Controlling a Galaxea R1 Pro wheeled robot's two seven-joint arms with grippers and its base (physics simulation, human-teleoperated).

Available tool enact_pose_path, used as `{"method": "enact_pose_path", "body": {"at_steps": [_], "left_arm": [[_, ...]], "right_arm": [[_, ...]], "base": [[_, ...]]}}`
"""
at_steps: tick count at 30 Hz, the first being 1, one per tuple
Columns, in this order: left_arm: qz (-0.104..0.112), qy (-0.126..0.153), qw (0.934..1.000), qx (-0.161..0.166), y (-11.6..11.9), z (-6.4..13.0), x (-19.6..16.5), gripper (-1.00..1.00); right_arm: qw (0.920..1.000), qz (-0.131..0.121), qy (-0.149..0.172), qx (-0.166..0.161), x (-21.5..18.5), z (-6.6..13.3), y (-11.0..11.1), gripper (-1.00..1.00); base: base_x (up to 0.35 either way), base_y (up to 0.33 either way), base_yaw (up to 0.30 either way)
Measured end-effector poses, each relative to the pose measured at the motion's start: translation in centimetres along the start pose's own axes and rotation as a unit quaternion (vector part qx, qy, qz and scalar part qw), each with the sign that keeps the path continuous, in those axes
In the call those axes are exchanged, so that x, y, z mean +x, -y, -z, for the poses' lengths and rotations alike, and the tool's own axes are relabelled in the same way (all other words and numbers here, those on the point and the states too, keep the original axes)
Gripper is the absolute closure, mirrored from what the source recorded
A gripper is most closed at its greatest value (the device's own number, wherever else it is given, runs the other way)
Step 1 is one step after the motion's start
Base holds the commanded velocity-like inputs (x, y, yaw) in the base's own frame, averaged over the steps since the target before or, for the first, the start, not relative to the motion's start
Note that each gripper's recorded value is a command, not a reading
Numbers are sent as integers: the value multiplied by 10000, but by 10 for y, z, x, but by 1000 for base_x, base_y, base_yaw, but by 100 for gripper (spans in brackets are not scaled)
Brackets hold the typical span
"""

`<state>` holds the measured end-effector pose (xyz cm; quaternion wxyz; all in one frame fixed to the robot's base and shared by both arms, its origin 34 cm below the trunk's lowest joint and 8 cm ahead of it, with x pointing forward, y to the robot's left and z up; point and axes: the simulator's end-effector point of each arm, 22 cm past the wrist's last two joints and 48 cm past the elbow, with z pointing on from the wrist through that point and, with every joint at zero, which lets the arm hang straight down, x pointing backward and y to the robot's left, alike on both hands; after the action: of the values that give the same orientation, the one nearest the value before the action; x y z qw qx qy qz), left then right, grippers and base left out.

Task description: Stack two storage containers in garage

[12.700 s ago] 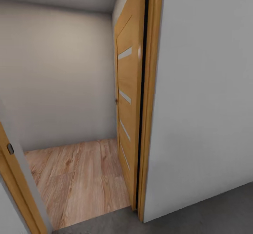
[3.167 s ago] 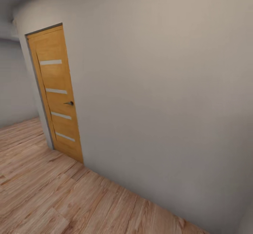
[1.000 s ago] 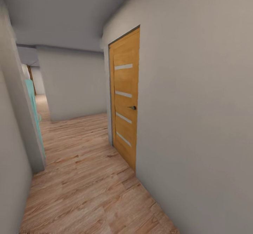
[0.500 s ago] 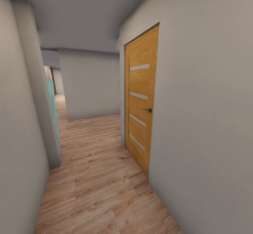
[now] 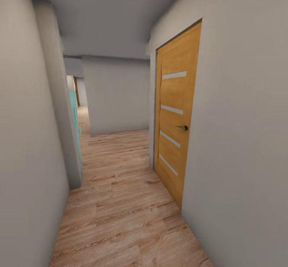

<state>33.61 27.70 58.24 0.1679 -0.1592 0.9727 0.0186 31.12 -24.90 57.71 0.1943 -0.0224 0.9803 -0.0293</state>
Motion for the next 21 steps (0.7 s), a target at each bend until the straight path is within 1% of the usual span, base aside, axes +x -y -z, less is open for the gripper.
{"method": "enact_pose_path", "body": {"at_steps": [14, 21], "left_arm": [[-2, -3, 10000, 7, 1, 0, 0, -100], [-5, -43, 10000, -6, 0, -1, 4, -100]], "right_arm": [[10000, 15, -1, -8, 0, 0, 0, -100], [10000, 20, -42, -3, 3, 0, 2, -100]], "base": [[164, 0, 6], [191, 0, 105]]}}
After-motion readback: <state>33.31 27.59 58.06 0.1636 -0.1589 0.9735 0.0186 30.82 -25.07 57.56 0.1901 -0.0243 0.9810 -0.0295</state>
